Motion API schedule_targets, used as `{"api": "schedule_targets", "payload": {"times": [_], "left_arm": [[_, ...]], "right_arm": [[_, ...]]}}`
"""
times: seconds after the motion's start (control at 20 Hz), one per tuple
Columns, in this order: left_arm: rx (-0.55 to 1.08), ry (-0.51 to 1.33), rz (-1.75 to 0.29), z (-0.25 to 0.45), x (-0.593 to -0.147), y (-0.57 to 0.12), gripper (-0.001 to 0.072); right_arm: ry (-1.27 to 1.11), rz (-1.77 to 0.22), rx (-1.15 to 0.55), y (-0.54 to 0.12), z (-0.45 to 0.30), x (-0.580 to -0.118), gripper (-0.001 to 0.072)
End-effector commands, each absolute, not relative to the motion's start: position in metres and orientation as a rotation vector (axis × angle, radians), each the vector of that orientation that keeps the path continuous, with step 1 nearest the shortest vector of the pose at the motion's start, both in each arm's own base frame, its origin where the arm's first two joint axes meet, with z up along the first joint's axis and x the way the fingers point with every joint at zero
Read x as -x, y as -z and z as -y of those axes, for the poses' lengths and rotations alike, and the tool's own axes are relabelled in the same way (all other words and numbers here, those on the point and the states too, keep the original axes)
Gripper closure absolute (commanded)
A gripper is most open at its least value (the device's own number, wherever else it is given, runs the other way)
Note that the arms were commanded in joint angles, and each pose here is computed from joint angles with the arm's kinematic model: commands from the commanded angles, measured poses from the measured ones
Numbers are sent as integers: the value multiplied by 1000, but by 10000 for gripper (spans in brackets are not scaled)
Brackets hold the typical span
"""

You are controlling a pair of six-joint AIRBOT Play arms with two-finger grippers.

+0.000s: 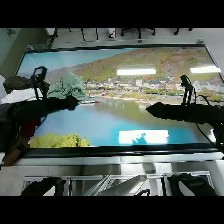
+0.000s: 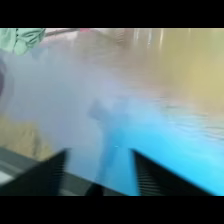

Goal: Fold the shirts.

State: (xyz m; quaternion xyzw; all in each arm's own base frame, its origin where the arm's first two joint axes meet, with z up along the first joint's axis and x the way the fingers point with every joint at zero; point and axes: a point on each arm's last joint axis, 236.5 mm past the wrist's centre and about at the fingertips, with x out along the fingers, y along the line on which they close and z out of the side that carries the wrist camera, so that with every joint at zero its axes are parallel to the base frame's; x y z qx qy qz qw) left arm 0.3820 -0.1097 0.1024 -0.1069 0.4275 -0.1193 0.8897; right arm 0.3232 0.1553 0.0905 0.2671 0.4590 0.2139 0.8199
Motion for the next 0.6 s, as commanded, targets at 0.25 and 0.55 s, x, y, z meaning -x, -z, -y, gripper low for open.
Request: {"api": "schedule_targets", "payload": {"times": [0.25,0.55], "left_arm": [[357,-41,-987,-22,-516,12,91],[360,-8,-1159,-12,-548,86,93]], "right_arm": [[-330,-1017,-636,-33,-144,-370,109],[-320,-1035,-669,-24,-147,-375,110]]}}
